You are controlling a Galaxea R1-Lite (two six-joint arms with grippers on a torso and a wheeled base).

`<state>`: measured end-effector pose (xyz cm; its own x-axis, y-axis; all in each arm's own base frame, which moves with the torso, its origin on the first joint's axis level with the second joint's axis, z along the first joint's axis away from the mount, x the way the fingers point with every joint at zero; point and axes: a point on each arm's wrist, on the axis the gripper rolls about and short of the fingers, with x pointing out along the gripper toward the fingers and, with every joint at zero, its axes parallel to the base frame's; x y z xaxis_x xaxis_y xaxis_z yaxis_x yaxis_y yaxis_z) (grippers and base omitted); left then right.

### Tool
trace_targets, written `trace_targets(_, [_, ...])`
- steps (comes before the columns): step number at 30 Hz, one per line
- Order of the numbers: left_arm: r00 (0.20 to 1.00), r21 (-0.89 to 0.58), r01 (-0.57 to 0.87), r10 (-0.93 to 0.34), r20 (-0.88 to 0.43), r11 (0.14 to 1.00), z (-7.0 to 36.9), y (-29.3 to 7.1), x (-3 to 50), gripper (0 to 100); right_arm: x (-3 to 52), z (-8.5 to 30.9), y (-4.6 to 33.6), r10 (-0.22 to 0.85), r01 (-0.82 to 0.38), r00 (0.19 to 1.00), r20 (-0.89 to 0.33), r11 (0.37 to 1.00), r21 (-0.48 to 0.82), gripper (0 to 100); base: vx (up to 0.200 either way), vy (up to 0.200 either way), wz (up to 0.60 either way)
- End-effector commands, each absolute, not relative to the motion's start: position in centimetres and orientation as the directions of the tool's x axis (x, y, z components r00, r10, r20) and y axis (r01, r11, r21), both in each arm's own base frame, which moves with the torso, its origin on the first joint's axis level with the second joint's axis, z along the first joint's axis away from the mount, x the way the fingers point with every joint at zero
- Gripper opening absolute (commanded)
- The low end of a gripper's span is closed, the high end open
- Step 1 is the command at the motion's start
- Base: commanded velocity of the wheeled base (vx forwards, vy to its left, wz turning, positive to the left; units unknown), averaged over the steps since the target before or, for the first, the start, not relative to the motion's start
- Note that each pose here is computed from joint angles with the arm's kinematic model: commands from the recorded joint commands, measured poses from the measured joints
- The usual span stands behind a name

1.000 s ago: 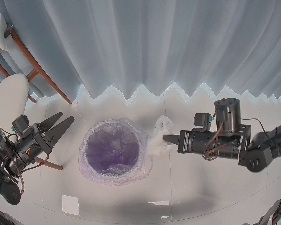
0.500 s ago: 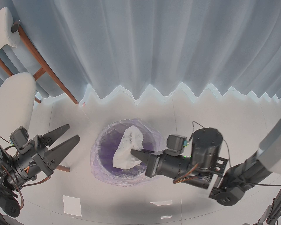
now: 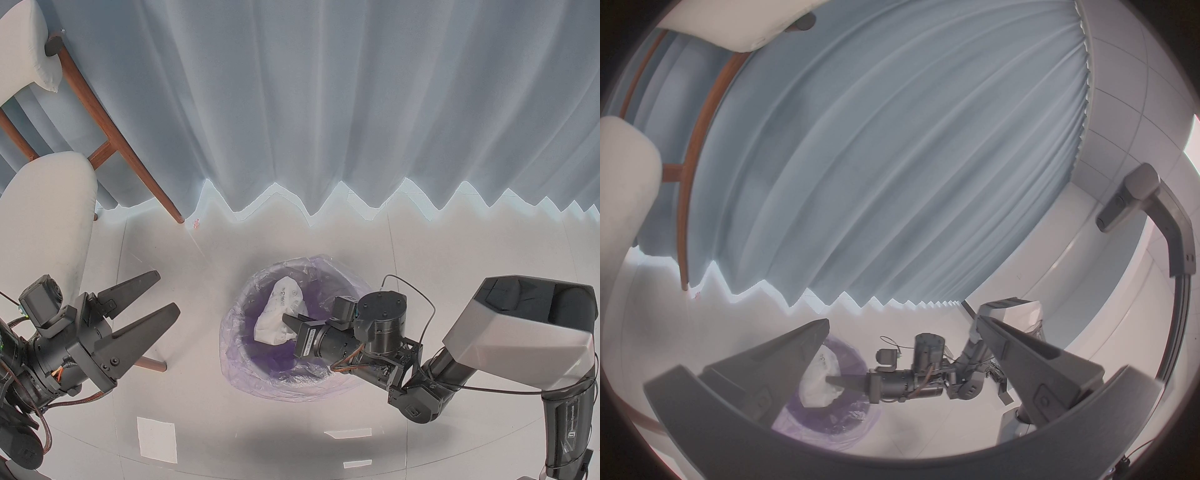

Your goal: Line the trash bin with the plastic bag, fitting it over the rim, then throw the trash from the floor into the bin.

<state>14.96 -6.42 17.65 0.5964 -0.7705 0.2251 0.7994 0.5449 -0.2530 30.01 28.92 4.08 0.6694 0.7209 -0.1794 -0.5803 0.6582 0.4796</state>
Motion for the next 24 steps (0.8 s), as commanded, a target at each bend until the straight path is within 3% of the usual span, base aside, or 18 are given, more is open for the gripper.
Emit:
trace_targets(1, [0.596,-0.253,0.800,-0.771,0.225,0.544,17.6,-6.4,14.9,100,30.8,2.1,28.5,0.701,-0.553,0.678,-0.220,0.684,0.476,100,0.000,0.000,0.00])
trace_targets(6, [0.595,-0.241,0.802,-0.768,0.239,0.546,17.9,-6.4,14.9,100,30.3,3.4,28.1,0.699,-0.564,0.696,-0.166,0.675,0.476,100,0.000,0.000,0.00])
trace_targets(14, [0.477,-0.054,0.861,-0.766,0.432,0.506,21.8,-5.3,10.5,100,22.7,12.1,22.1,0.701,-0.599,0.711,-0.057,0.647,0.472,100,0.000,0.000,0.00])
trace_targets(16, [0.448,-0.010,0.864,-0.760,0.471,0.503,23.0,-5.0,9.7,100,20.7,14.0,20.3,0.666,-0.590,0.746,-0.020,0.675,0.443,100,0.000,0.000,0.00])
trace_targets(17, [0.453,0.007,0.853,-0.746,0.488,0.522,24.0,-4.6,9.3,100,18.6,15.7,17.5,0.580,-0.545,0.815,0.011,0.760,0.354,100,0.000,0.000,0.00])
trace_targets(18, [0.458,0.006,0.850,-0.744,0.486,0.527,24.1,-4.5,9.1,100,18.2,15.9,16.8,0.553,-0.525,0.833,0.012,0.784,0.332,100,0.000,0.000,0.00])
trace_targets(19, [0.502,-0.021,0.830,-0.730,0.463,0.558,23.6,-3.9,8.3,100,17.1,16.4,13.8,0.425,-0.412,0.905,0.009,0.873,0.260,100,0.000,0.000,0.00])
trace_targets(20, [0.536,-0.038,0.811,-0.716,0.448,0.583,23.0,-3.4,7.6,100,16.3,16.5,12.2,0.357,-0.350,0.934,0.013,0.908,0.231,100,0.000,0.000,0.00])
trace_targets(24, [0.685,-0.097,0.693,-0.611,0.396,0.714,21.0,-1.8,4.8,100,12.6,16.3,6.8,0.199,-0.202,0.979,0.032,0.967,0.156,100,0.000,0.000,0.00])
